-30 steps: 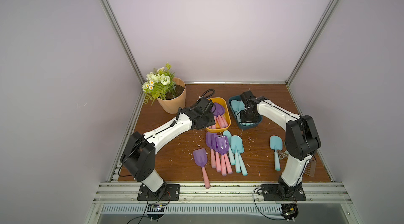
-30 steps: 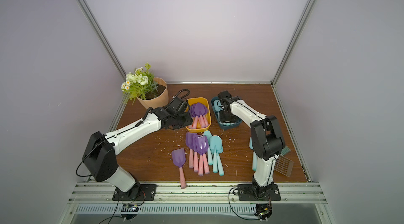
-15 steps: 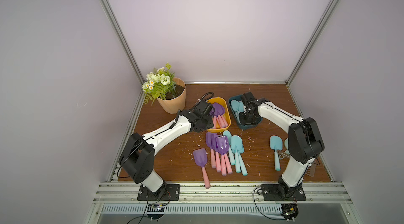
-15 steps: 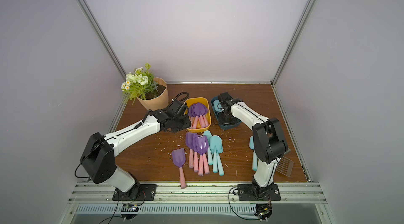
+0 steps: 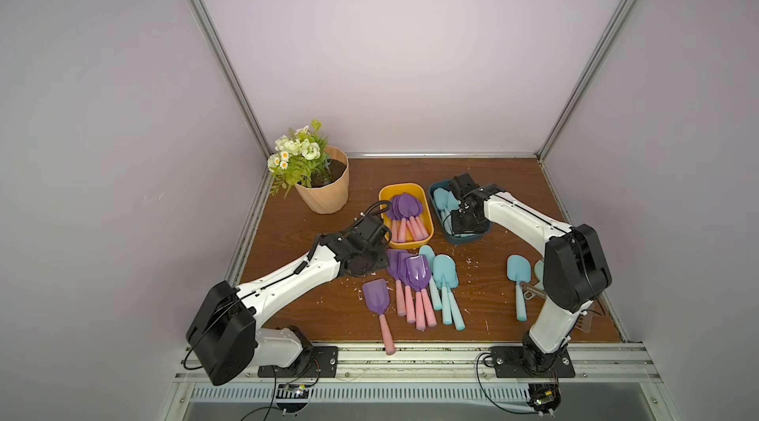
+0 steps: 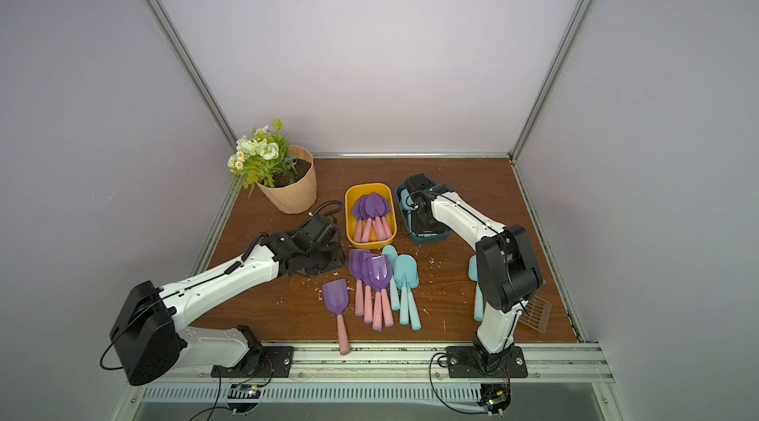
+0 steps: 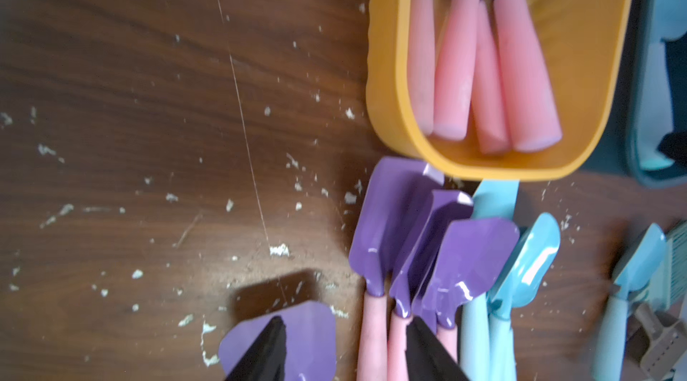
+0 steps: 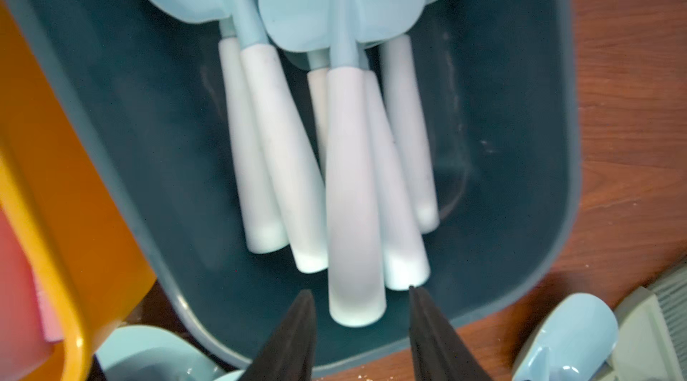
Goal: Sort the small shovels by color and place them into the storage box
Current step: Place the shovel in the storage box, then pick up the shovel from the center of the board.
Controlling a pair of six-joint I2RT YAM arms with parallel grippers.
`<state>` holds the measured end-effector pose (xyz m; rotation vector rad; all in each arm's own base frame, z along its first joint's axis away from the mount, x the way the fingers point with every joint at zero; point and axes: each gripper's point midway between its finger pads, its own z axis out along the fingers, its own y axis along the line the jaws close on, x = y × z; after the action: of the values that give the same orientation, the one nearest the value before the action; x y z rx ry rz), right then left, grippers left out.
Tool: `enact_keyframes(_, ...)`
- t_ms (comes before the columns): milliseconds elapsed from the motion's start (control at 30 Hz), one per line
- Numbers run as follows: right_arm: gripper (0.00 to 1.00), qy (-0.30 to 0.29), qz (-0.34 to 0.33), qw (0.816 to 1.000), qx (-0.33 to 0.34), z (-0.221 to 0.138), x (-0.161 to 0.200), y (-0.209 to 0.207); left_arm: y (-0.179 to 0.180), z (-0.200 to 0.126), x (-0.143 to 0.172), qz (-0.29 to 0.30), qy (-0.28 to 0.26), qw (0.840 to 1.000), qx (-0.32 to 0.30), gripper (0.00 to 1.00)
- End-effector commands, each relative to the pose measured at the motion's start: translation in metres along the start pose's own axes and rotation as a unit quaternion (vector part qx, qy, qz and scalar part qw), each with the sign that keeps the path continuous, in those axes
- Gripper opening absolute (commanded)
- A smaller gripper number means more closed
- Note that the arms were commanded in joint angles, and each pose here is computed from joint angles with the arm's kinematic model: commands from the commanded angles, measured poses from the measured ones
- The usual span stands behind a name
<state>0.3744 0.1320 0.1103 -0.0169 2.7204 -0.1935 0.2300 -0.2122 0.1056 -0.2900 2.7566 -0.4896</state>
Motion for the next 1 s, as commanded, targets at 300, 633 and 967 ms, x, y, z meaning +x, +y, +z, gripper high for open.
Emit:
enact_keyframes(300,0.46,-0.057,0.025,0.997,-0.045,-0.046,-0.020,0.001,0.023,-0.024,0.126,0.006,0.120,0.992,-0.030,0.58)
enact_keyframes(633,0.46,-0.052,0.010,0.996,-0.065,-0.041,-0.019,0.010,0.024,-0.005,0.167,0.009,0.161,0.985,-0.061,0.59)
enact_keyframes(967,0.46,-0.055,0.011,0.995,-0.082,-0.040,-0.014,0.012,0.033,0.017,0.188,-0.002,0.205,0.978,-0.032,0.44)
